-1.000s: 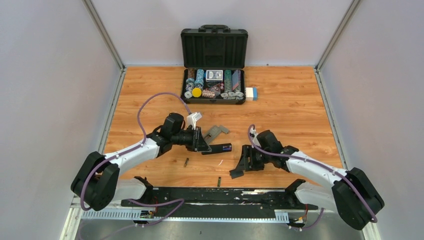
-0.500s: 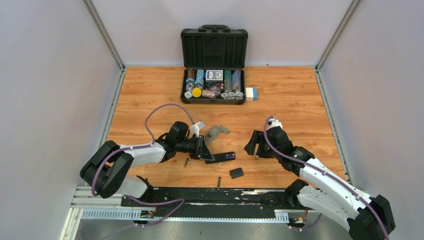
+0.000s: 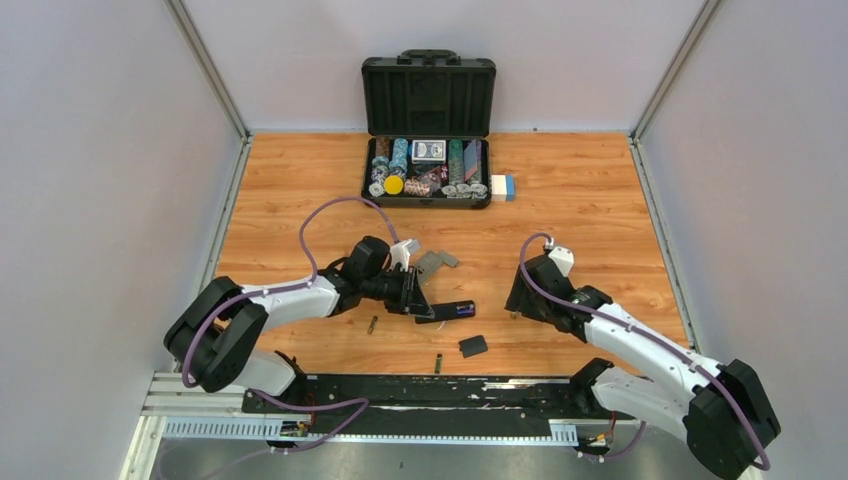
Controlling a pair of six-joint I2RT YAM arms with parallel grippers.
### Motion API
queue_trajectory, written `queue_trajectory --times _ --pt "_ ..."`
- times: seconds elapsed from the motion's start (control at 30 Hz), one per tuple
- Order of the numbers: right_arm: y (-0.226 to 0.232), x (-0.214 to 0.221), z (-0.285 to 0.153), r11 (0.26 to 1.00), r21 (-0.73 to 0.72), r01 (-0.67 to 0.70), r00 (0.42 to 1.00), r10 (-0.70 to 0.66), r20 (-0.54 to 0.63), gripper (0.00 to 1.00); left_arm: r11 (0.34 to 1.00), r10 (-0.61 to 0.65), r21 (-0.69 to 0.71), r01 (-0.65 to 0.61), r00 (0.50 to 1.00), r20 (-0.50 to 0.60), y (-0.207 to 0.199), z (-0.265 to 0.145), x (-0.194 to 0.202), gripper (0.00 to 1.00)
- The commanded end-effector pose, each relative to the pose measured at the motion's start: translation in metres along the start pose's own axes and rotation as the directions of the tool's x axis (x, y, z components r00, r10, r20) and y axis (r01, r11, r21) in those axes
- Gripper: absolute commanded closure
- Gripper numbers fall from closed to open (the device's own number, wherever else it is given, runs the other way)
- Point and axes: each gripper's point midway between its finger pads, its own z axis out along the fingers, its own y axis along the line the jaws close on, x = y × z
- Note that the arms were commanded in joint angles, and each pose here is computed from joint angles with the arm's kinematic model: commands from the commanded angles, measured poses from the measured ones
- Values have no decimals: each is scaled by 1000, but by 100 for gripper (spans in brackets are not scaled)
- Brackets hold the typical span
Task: Unload the batteries from the remote control
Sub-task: Place the remote control at the center of the board, then adjust the remote control at the center of the board.
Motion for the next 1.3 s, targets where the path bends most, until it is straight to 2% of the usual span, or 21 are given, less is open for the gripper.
queue_trajectory --times 0.0,0.23,0.57,0.7,1.0,1.27 --pt "3 -9 1 999 31 -19 1000 19 11 40 966 -13 -257 0 999 -45 53 -4 14 77" --pt "7 -5 8 998 52 18 999 -16 -37 45 948 -26 -318 -4 996 -88 66 -5 21 71" --pt "13 -7 13 997 60 49 997 -45 -68 52 971 -16 -237 -27 984 -177 58 -4 39 75" --pt "12 -7 14 996 67 55 996 -51 -69 54 957 -21 -287 -34 982 -185 66 -5 38 69" --pt "11 -10 17 994 92 59 997 -54 -61 54 933 0 -356 -57 987 -159 70 -12 24 48" --pt "11 -10 24 990 117 76 995 -67 -75 59 913 104 -383 -142 988 -118 57 -31 4 34"
